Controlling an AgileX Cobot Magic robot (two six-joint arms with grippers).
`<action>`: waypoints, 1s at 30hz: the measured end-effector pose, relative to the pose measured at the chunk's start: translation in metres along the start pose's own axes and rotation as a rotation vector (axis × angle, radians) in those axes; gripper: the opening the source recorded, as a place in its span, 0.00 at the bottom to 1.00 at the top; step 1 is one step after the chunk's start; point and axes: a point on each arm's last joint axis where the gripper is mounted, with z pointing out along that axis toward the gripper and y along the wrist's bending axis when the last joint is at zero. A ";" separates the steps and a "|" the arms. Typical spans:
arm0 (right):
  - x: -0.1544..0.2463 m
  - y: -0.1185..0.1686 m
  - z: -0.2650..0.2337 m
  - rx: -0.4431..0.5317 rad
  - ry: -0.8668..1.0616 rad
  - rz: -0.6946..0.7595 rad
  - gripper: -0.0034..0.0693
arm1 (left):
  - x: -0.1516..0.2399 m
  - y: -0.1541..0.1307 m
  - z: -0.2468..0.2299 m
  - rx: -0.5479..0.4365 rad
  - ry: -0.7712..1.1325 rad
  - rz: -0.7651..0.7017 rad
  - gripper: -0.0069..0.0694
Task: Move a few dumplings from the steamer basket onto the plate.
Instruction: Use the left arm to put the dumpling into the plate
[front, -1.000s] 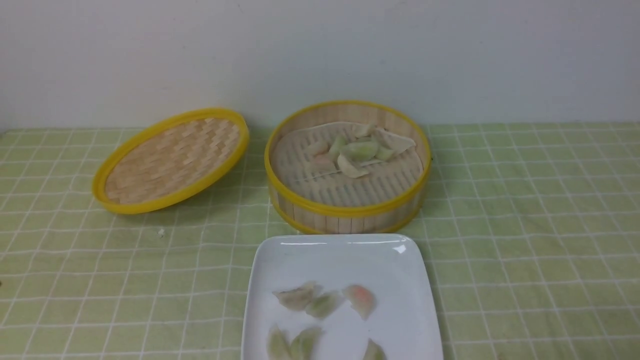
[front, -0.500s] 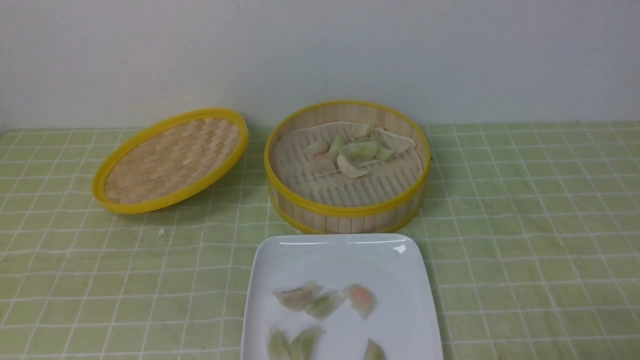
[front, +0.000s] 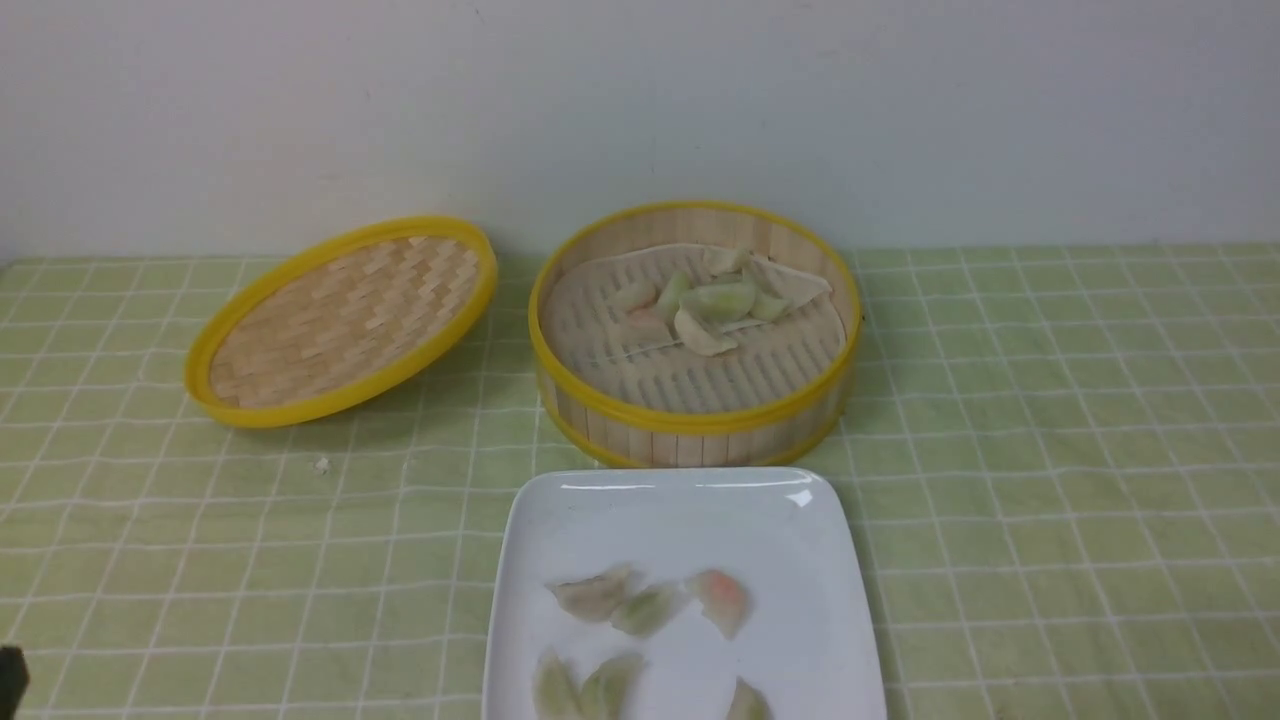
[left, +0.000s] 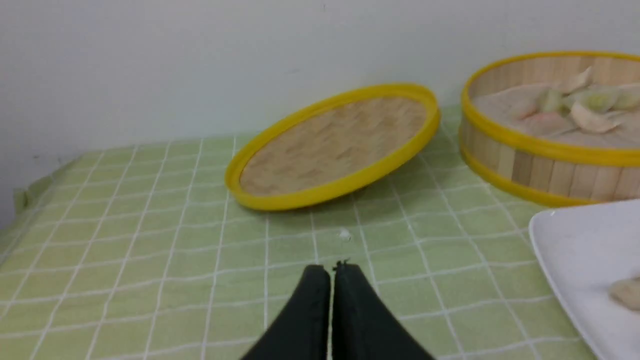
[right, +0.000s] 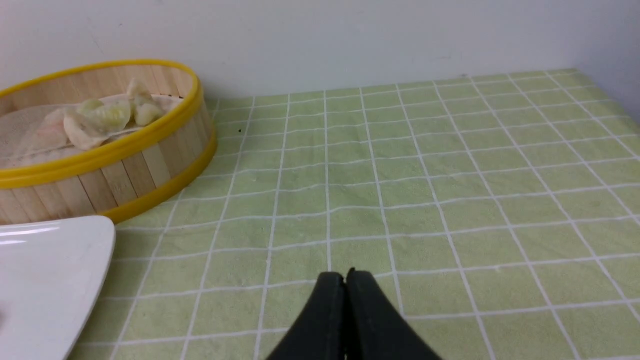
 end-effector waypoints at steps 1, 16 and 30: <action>0.000 0.000 0.000 0.000 0.000 0.000 0.03 | 0.016 -0.001 0.004 0.000 0.028 -0.001 0.08; 0.000 0.000 0.000 0.000 0.000 0.001 0.03 | 0.039 -0.002 0.010 0.002 0.089 0.000 0.08; 0.000 0.000 0.000 0.000 0.000 0.001 0.03 | 0.039 -0.002 0.010 0.002 0.089 0.000 0.08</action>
